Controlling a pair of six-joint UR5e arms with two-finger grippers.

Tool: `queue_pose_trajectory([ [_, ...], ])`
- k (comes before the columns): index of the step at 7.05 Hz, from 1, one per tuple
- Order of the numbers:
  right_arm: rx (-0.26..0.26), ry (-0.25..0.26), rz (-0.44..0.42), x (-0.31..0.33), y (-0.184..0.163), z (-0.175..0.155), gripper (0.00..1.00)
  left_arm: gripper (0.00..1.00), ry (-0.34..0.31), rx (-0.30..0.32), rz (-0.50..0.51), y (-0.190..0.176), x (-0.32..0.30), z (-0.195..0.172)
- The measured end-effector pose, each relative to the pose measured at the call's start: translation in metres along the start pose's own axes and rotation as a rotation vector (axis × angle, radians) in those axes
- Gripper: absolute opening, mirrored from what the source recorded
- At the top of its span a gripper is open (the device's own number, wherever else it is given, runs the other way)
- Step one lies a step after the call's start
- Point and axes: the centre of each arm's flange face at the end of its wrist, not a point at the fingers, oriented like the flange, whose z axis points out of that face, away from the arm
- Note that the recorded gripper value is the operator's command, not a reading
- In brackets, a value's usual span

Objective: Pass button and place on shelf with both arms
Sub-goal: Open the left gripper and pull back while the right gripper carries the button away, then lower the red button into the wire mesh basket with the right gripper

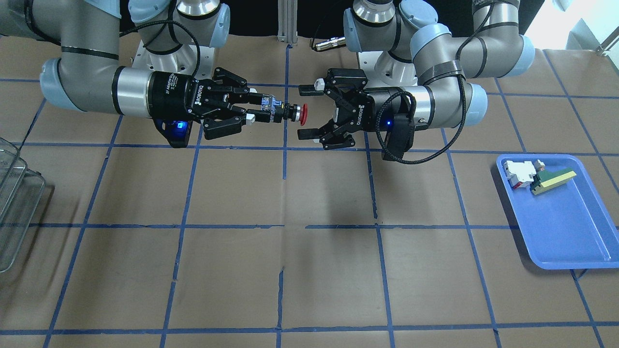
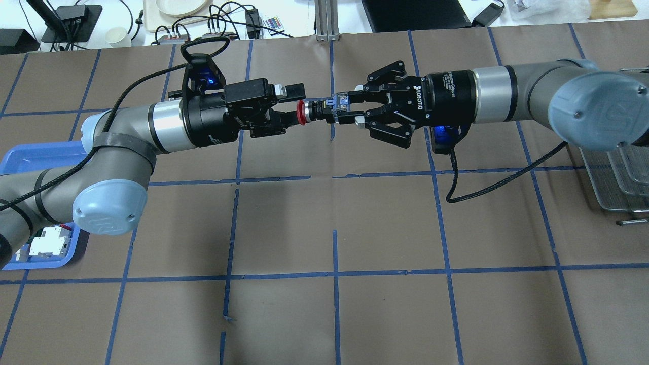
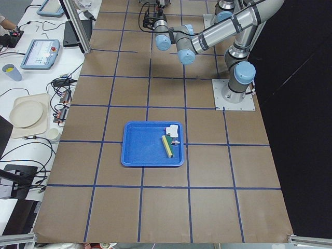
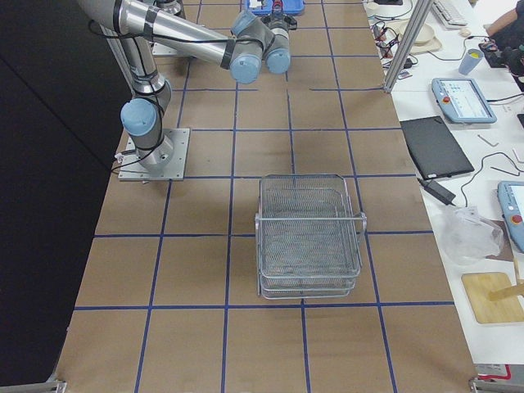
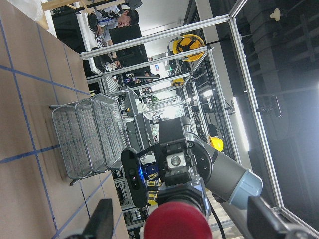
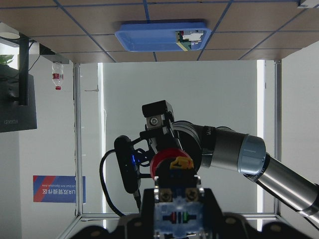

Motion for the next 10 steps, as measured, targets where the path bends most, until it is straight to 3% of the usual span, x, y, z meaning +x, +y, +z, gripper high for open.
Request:
queue_pose_trajectory([
  [2,0.091,-0.031,-0.041,-0.018,0.008,-0.049,0.0,1.0,-0.057,0.004,-0.092,-0.019,0.018,-0.008],
  [4,0.183,-0.026,-0.081,-0.027,0.013,-0.08,0.0,1.0,-0.217,0.05,-0.124,-0.038,0.018,-0.034],
  [6,0.389,0.026,-0.191,-0.039,0.029,-0.128,0.0,1.0,-0.453,0.105,-0.163,-0.06,-0.006,-0.071],
  [7,0.513,0.099,-0.283,-0.043,0.038,-0.145,0.0,1.0,-0.591,0.111,-0.178,-0.079,-0.007,-0.083],
  [9,0.784,0.374,-0.518,-0.051,0.046,-0.184,0.0,1.0,-0.882,0.078,-0.222,-0.119,0.022,-0.092],
  [10,0.88,0.505,-0.621,-0.057,0.049,-0.212,0.0,1.0,-1.017,0.048,-0.223,-0.133,0.044,-0.089],
])
